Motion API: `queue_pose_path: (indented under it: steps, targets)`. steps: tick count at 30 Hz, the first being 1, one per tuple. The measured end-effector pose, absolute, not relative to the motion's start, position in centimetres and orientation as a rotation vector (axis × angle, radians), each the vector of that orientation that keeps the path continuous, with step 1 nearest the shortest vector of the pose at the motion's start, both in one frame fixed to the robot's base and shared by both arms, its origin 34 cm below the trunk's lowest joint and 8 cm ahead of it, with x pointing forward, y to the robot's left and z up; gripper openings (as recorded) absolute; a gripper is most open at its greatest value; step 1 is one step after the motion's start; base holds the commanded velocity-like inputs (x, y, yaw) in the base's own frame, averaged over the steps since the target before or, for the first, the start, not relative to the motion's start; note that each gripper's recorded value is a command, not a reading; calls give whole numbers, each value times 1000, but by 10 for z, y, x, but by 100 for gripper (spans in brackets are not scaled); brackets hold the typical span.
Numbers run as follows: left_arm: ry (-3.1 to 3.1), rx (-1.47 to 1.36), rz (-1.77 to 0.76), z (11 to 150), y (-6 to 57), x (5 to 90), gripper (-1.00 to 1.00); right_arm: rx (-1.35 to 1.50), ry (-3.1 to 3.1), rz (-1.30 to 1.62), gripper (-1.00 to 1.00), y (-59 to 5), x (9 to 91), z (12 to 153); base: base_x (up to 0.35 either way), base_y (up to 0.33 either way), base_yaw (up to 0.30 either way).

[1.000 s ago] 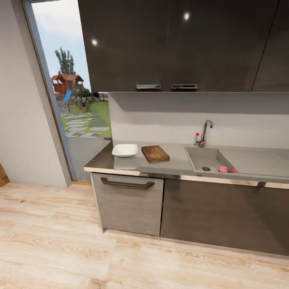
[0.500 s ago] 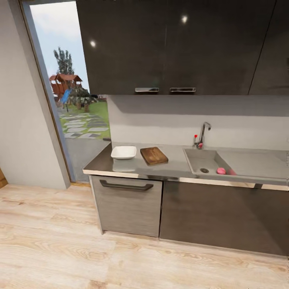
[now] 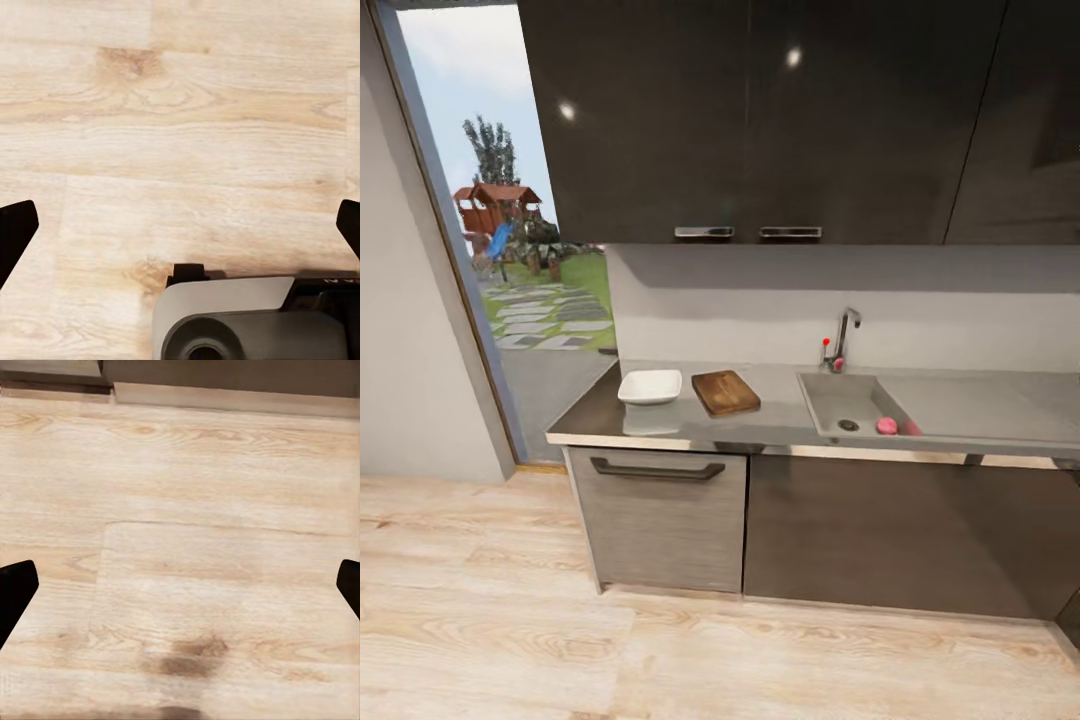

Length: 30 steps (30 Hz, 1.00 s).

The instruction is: In the kitchen, take the Vidalia onion out of the sink, dice it on the chopping board with the paring knife, put the diced onion into the bowl on the countertop, then place both the paring knife and the chopping board into the sink.

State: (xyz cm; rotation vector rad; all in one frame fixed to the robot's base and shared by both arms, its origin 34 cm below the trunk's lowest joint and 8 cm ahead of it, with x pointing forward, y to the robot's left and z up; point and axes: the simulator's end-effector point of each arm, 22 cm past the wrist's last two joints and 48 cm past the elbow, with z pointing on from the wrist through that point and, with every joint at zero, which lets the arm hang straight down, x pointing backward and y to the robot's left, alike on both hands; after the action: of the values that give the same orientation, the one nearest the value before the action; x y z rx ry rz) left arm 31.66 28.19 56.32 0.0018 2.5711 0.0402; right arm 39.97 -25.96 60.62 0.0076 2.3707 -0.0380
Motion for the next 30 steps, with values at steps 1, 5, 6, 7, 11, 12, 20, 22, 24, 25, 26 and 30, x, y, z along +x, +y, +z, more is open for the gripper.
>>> queue_pose_path:
  steps: [1,5,6,7,11,12,20,22,24,25,26,30]
  targets:
    - [2571,2,40,565,282,317,100,8,2371,-38,100,-260,400,608,0,0,-2]
    - [2571,2,40,570,282,316,100,7,2371,-37,100,-259,399,613,0,0,0]
    - [2571,2,40,571,282,316,100,7,2371,-37,100,-259,399,614,0,0,0]
    - [2571,2,40,573,282,316,100,7,2371,-37,100,-259,399,615,0,0,0]
    - [2571,2,40,578,282,315,100,7,2371,-37,100,-259,398,621,0,0,-14]
    - [2572,2,40,579,282,315,100,7,2371,-37,100,-259,398,622,0,0,-96]
    - [2571,2,40,589,282,313,100,8,2371,-37,100,-259,396,632,0,0,-176]
    - [2572,2,40,591,282,313,100,8,2371,-38,100,-260,396,634,0,0,-66]
    - [2572,2,40,594,282,312,100,8,2371,-38,100,-260,395,636,0,0,-34]
    - [2572,2,40,595,282,312,100,7,2371,-38,100,-259,395,638,0,0,-24]
    - [2572,2,40,596,282,312,100,7,2372,-38,100,-259,395,639,0,0,-15]
    - [2572,2,40,600,282,311,100,7,2372,-37,100,-259,394,643,0,0,-5]
